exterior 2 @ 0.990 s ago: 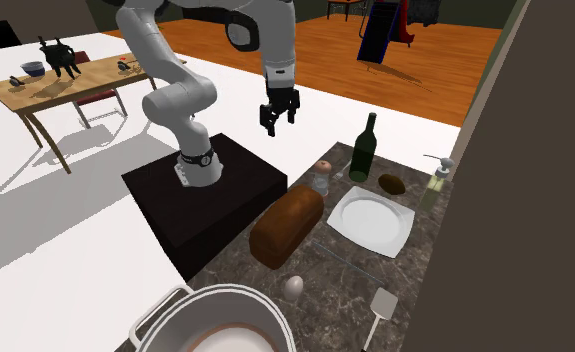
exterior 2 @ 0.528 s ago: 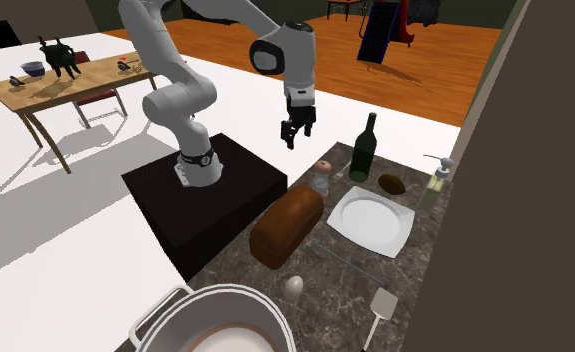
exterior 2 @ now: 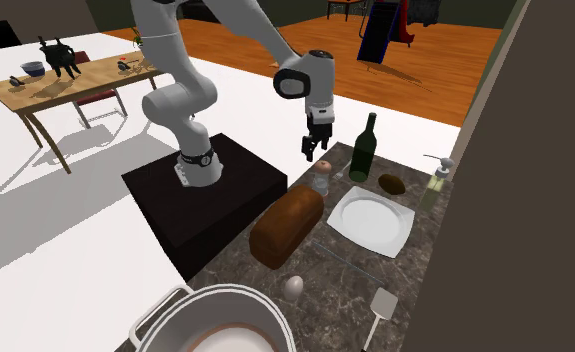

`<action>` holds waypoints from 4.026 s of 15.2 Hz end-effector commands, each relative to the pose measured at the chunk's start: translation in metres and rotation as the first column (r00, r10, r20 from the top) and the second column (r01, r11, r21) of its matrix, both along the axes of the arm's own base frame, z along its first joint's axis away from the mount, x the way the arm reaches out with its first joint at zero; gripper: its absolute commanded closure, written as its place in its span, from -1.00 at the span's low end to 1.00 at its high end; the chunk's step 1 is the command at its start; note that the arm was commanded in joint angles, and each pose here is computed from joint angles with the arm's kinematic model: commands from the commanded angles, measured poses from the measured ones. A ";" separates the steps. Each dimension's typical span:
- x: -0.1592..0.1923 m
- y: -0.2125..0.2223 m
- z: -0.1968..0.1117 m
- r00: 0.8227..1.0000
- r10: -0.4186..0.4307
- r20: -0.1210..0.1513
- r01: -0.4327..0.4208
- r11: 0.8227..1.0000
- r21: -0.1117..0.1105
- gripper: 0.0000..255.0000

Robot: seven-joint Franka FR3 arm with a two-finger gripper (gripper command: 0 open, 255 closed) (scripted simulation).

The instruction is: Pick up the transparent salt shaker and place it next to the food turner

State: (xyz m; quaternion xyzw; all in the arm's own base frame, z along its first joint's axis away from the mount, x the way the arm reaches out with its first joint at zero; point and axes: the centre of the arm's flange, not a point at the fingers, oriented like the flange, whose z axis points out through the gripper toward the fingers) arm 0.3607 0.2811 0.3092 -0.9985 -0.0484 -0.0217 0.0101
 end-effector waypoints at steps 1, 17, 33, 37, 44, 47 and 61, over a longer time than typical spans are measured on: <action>0.006 0.020 -0.018 1.000 0.000 0.010 0.000 1.000 -0.001 -1.00; 0.017 0.046 -0.084 1.000 0.000 0.021 0.000 1.000 -0.006 -1.00; 0.017 0.046 -0.063 1.000 0.000 0.021 0.000 1.000 -0.006 1.00; 0.017 0.046 -0.041 1.000 0.000 0.021 0.000 1.000 -0.006 1.00; 0.017 0.046 -0.004 1.000 0.000 0.021 0.000 1.000 -0.006 1.00; 0.017 0.046 0.011 1.000 0.000 0.021 0.000 1.000 -0.006 1.00; 0.017 0.046 0.085 1.000 0.000 0.021 0.000 1.000 -0.006 1.00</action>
